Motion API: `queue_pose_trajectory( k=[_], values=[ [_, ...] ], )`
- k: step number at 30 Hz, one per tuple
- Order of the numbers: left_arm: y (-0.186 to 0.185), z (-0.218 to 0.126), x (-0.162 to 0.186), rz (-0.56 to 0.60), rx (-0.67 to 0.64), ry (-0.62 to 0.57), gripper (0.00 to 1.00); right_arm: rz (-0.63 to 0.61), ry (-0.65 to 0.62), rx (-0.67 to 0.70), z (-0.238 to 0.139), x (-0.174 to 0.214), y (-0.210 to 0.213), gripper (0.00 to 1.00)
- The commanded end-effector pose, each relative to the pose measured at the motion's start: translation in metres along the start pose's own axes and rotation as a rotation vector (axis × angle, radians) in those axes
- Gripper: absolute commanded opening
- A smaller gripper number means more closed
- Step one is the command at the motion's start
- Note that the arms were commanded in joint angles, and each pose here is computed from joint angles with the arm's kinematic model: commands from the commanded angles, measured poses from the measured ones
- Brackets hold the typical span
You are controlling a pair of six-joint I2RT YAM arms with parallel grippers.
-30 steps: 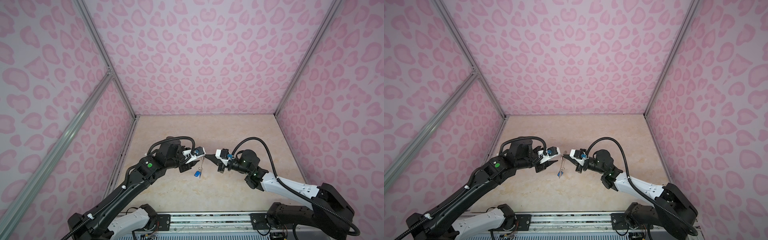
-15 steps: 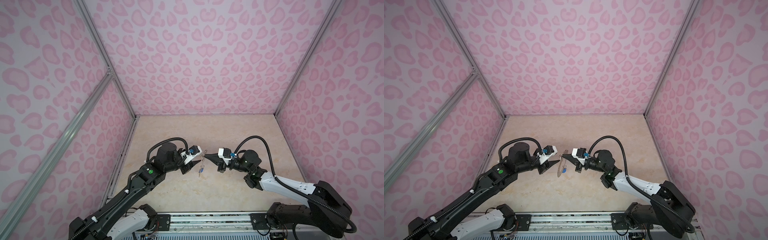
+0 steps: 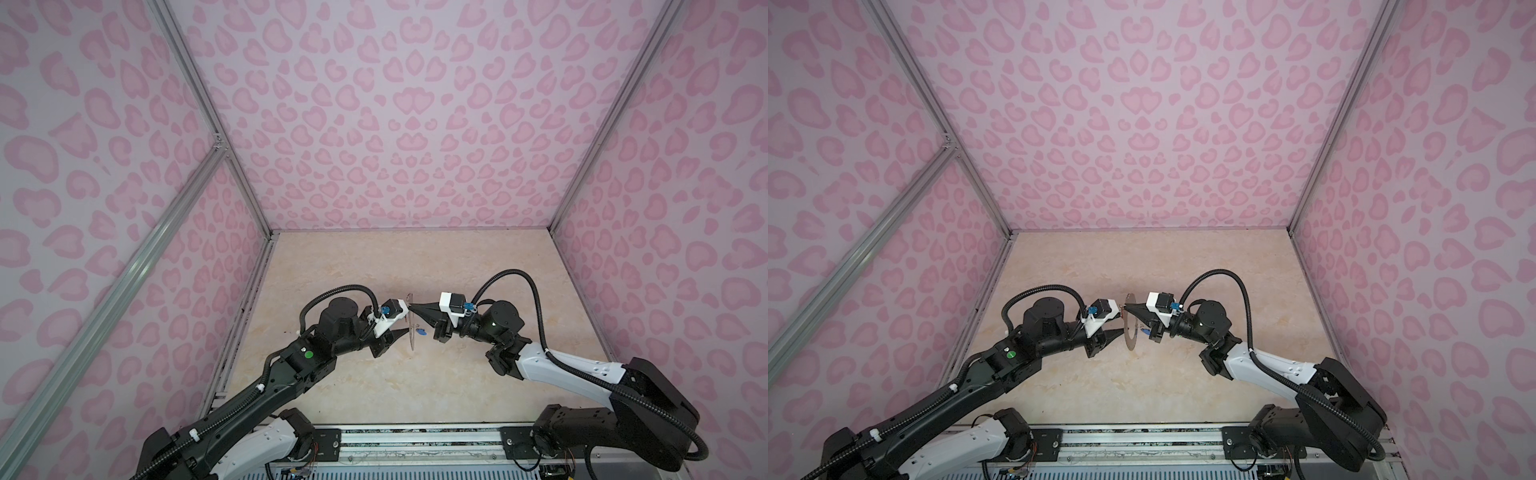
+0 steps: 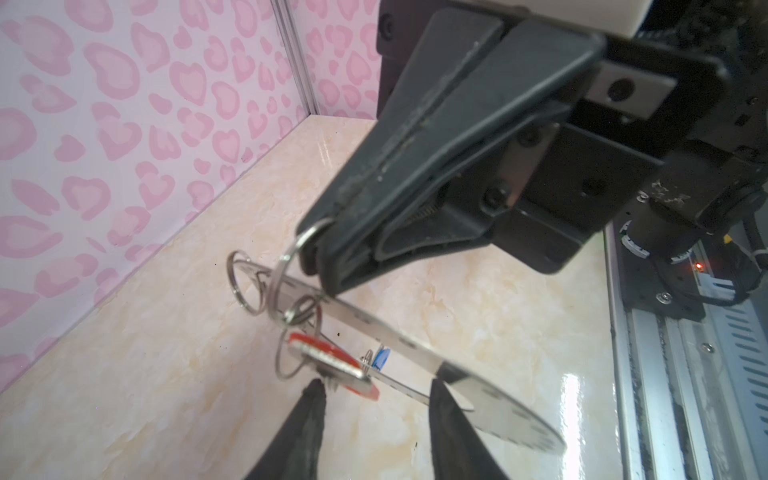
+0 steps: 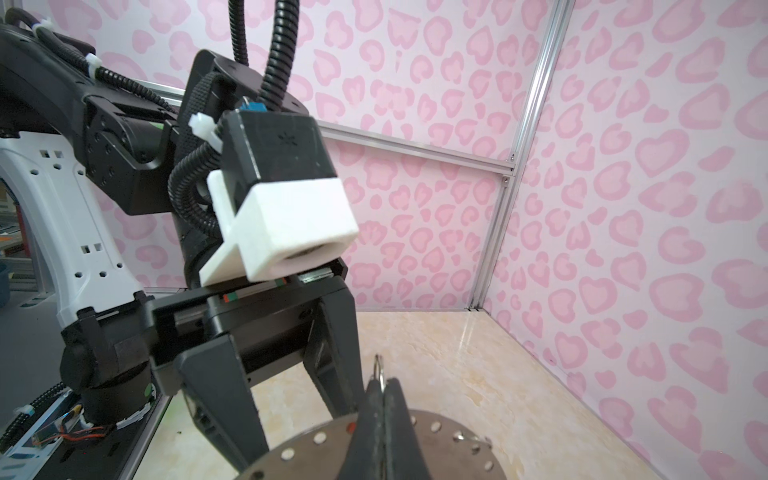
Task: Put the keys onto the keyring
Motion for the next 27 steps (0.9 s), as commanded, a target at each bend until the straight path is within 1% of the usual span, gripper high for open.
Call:
queue_pose_trajectory(
  k=[1, 5, 8, 9, 15, 20, 25, 27],
  values=[
    [0.014, -0.001, -0.011, -0.002, -0.094, -0.054, 0.43, -0.013, -0.056, 0.0, -0.001, -0.01, 0.001, 0.0],
    [0.018, -0.001, -0.014, 0.0, -0.139, -0.065, 0.39, -0.01, -0.057, 0.003, -0.001, -0.01, 0.001, 0.0],
    [0.018, 0.0, -0.018, 0.005, -0.141, -0.077, 0.38, -0.003, -0.057, 0.003, 0.0, -0.009, 0.0, 0.0],
    [0.017, 0.0, -0.02, 0.011, -0.137, -0.084, 0.33, -0.003, -0.06, 0.003, 0.0, -0.01, 0.0, 0.0],
    [0.012, 0.003, -0.023, 0.049, -0.123, -0.082, 0.23, 0.004, -0.069, 0.022, 0.0, -0.011, -0.003, 0.0],
    [0.009, 0.005, -0.022, 0.07, -0.105, -0.063, 0.09, 0.04, -0.082, 0.052, 0.001, -0.012, -0.008, 0.0],
    [0.006, 0.009, -0.022, 0.102, -0.11, -0.034, 0.03, 0.068, -0.095, 0.072, 0.003, -0.016, -0.011, 0.0],
    [0.004, 0.012, -0.021, 0.119, -0.112, -0.018, 0.03, 0.073, -0.086, 0.078, 0.004, -0.016, -0.013, 0.0]
  ],
)
Point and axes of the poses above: each gripper's point midway between its finger pads, its own z axis out along the fingers, its own y axis along the line the jaws close on, x = y × z, the point moved 4 cm from there along -z, back along the fingers, and after that the axes turned 13 degrees about z, right-handed, at the moved point
